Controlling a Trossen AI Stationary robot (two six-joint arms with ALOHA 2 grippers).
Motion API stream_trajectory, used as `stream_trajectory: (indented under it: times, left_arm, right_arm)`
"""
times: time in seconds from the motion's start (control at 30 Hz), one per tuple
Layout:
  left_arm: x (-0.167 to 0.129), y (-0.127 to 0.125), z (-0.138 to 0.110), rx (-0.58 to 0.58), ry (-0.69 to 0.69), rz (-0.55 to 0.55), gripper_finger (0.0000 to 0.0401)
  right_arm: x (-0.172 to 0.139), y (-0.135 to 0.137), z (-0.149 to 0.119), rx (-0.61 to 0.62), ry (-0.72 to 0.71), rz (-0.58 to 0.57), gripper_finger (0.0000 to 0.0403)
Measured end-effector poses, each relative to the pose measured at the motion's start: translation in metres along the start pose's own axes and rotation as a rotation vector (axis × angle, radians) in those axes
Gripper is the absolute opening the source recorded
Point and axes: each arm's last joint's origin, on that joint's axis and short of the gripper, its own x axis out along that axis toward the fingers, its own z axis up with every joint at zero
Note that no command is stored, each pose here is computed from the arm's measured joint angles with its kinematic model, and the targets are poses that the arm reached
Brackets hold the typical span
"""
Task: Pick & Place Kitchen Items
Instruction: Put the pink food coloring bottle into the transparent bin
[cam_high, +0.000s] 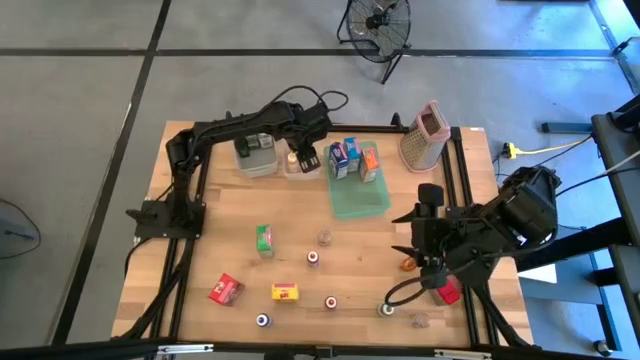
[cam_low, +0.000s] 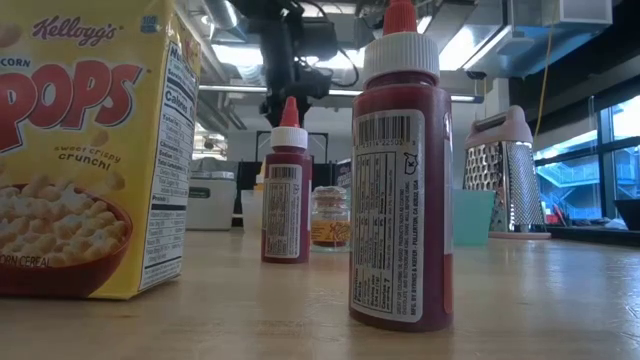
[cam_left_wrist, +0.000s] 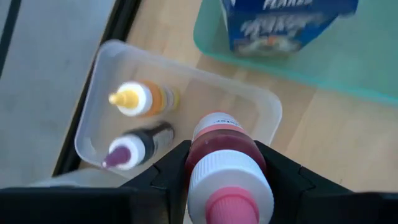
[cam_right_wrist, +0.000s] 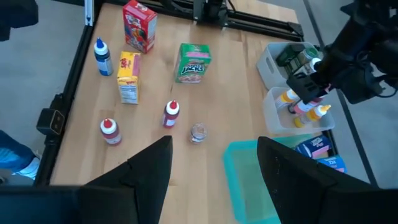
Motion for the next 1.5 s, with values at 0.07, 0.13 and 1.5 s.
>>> stream_trajectory:
  times: [0.07, 0.13, 1.5]
  left_arm:
    - [0.000, 0.000, 0.001, -0.018, -0.011, 0.001, 0.0143]
    - [0.000, 0.000, 0.000, -0.092, -0.003, 0.016, 0.0143]
    - [0.080, -0.007, 0.011, -0.614, 0.093, 0.027, 0.0144]
  right_arm:
    - [-0.001, -0.003, 0.000, 0.003, -0.002, 0.000, 0.0238]
    - [-0.002, -0.004, 0.000, -0.005, -0.005, 0.001, 0.0238]
    - [-0.002, -0.002, -0.001, -0.039, 0.041, 0.106, 0.0238]
